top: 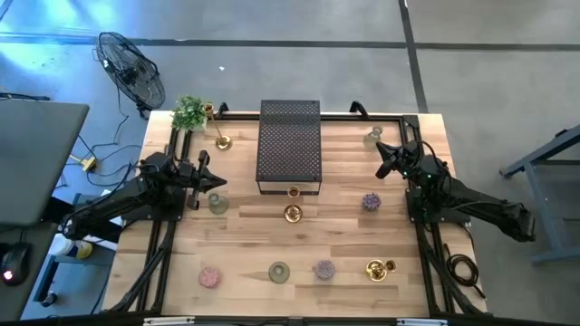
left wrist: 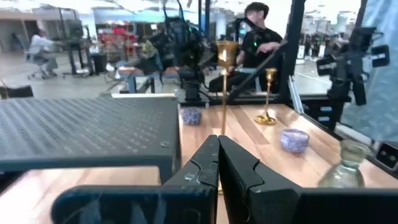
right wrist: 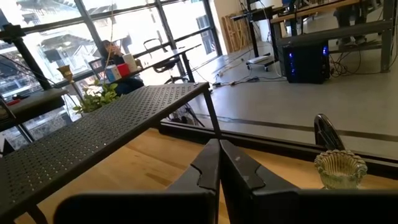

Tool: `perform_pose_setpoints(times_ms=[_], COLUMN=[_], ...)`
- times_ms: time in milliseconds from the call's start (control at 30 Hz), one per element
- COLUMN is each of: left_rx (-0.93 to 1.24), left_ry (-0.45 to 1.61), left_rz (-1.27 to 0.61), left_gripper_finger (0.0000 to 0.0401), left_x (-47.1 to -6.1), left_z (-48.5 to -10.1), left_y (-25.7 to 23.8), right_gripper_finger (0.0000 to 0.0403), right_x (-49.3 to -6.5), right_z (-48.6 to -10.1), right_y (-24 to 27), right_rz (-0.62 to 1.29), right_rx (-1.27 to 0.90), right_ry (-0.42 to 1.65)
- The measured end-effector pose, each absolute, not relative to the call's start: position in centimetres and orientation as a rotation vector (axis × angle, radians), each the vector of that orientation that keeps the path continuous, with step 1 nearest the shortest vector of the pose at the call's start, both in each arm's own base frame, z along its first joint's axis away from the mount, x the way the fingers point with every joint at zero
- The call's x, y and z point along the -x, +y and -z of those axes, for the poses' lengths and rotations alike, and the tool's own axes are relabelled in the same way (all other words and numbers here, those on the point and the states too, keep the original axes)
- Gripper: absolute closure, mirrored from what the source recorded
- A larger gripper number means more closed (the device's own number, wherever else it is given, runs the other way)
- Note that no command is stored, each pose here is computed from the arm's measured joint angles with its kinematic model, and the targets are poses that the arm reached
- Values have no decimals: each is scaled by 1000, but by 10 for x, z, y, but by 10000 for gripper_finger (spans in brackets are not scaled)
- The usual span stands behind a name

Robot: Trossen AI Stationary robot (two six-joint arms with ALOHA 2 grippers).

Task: Pick & Place candle stick holders
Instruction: Put the top gold candle holder on the shelf

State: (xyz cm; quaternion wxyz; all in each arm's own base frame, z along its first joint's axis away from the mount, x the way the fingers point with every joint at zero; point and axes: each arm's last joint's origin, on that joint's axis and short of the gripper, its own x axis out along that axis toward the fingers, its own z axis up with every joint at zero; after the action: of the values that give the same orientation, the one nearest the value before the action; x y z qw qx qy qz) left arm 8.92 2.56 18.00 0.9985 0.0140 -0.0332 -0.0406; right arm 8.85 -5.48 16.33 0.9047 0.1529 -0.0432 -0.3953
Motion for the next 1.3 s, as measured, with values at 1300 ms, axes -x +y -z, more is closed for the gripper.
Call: perform_pose_setpoints(times_ms=[1300], left_rx=[-8], left_ry=[-28], left_rz=[93], left_gripper_finger=[400], left_x=[-93], left_z=[-176], left_y=[23], right_gripper_finger=[402], right_x=[-89], right_z=[-163], right_y=[-55], right_rz=[818], right_rx=[-316], right_ry=[-80])
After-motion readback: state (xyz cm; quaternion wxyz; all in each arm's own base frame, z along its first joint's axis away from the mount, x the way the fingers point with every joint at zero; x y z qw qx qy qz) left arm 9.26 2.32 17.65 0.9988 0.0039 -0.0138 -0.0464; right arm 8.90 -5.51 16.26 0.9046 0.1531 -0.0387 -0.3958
